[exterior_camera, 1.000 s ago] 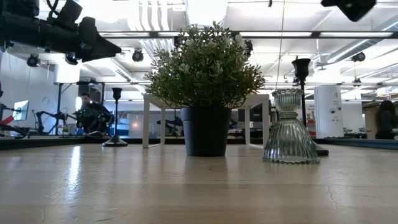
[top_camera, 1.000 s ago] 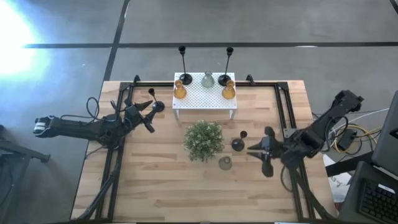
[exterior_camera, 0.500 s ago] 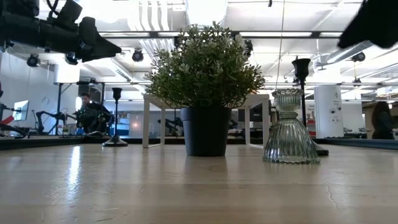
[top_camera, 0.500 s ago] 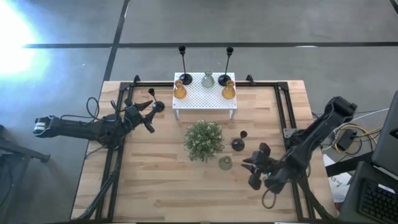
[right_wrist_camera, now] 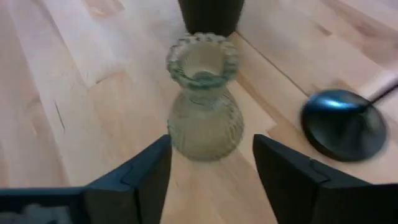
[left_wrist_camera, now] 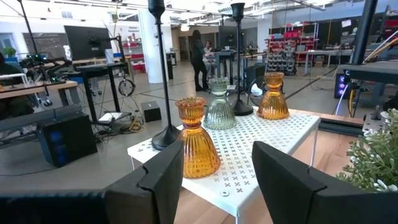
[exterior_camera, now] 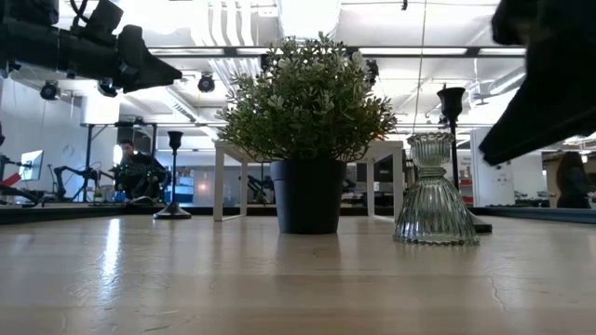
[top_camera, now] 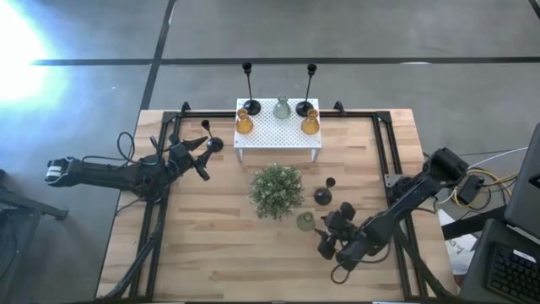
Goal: Pick & Place candle stick holders
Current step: Put the green glass candle holder on the shelf
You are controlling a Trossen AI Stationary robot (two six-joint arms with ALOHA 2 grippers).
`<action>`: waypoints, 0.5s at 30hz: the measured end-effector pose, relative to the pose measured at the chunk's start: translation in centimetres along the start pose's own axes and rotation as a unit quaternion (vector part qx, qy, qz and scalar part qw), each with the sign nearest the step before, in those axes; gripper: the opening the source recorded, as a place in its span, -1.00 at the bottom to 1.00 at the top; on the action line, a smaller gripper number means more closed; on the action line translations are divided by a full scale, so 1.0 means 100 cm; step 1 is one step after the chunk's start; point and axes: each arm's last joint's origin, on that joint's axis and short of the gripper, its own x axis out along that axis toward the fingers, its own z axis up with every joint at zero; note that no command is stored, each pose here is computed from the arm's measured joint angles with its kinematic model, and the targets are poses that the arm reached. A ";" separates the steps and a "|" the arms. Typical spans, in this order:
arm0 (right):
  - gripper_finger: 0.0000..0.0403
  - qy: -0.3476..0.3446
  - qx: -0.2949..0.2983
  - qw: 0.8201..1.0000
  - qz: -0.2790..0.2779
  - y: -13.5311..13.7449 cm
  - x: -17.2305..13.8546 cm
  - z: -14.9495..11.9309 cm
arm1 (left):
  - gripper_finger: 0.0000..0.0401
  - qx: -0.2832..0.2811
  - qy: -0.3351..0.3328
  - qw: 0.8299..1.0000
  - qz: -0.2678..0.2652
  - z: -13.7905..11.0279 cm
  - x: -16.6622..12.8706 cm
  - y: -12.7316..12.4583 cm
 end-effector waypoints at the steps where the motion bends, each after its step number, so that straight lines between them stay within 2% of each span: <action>1: 0.13 -0.002 -0.003 1.000 0.000 0.002 0.005 0.000 | -0.03 0.000 0.000 1.000 0.000 0.000 0.000 0.000; 8: 0.32 -0.013 -0.004 1.000 -0.006 0.007 0.034 0.002 | -0.03 -0.006 0.008 1.000 -0.001 -0.002 0.000 0.000; 15: 0.37 -0.032 0.004 0.999 -0.016 0.008 0.046 0.006 | -0.03 -0.012 0.018 1.000 -0.001 -0.004 0.000 -0.001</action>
